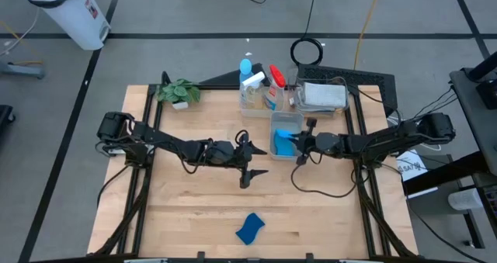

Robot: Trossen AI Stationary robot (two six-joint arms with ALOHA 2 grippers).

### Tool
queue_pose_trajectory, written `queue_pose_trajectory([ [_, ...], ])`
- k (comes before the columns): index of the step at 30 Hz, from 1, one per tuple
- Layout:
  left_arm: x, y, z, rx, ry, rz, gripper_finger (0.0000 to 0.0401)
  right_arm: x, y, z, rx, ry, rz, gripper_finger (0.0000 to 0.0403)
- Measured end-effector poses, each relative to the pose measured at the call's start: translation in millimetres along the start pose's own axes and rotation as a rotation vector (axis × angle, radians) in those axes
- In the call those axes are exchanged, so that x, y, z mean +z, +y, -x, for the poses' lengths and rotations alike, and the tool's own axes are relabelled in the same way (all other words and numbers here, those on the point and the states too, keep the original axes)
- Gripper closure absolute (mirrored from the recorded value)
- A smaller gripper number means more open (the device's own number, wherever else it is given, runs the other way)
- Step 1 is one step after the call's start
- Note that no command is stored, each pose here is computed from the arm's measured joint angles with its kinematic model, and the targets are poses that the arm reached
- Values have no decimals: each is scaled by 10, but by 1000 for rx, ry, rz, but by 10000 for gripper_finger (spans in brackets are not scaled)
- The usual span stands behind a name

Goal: Pick & Place Kitchen Items
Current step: Put the blue sponge into the gray bin

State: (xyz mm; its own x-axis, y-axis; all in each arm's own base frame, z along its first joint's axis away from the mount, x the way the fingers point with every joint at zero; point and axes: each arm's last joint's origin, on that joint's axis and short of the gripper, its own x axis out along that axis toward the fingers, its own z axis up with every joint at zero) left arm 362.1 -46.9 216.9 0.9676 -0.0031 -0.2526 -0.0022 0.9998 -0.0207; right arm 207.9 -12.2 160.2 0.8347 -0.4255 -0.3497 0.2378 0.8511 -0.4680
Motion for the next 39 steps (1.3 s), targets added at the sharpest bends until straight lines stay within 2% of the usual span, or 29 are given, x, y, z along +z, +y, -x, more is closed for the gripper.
queue_pose_trajectory([
  [5,-2,0,-1,0,1,0,91,0,1,0,0,0,-49,369],
  [14,-3,0,-1,0,3,0,91,1,0,1,-1,0,-93,279],
  [19,-7,0,-1,0,7,-1,91,9,-2,1,-3,-8,-105,247],
  [25,-8,0,-1,0,7,-1,91,11,-2,1,-2,-10,-142,232],
  [39,-9,0,-1,0,8,-1,91,12,-2,2,0,-12,-243,235],
])
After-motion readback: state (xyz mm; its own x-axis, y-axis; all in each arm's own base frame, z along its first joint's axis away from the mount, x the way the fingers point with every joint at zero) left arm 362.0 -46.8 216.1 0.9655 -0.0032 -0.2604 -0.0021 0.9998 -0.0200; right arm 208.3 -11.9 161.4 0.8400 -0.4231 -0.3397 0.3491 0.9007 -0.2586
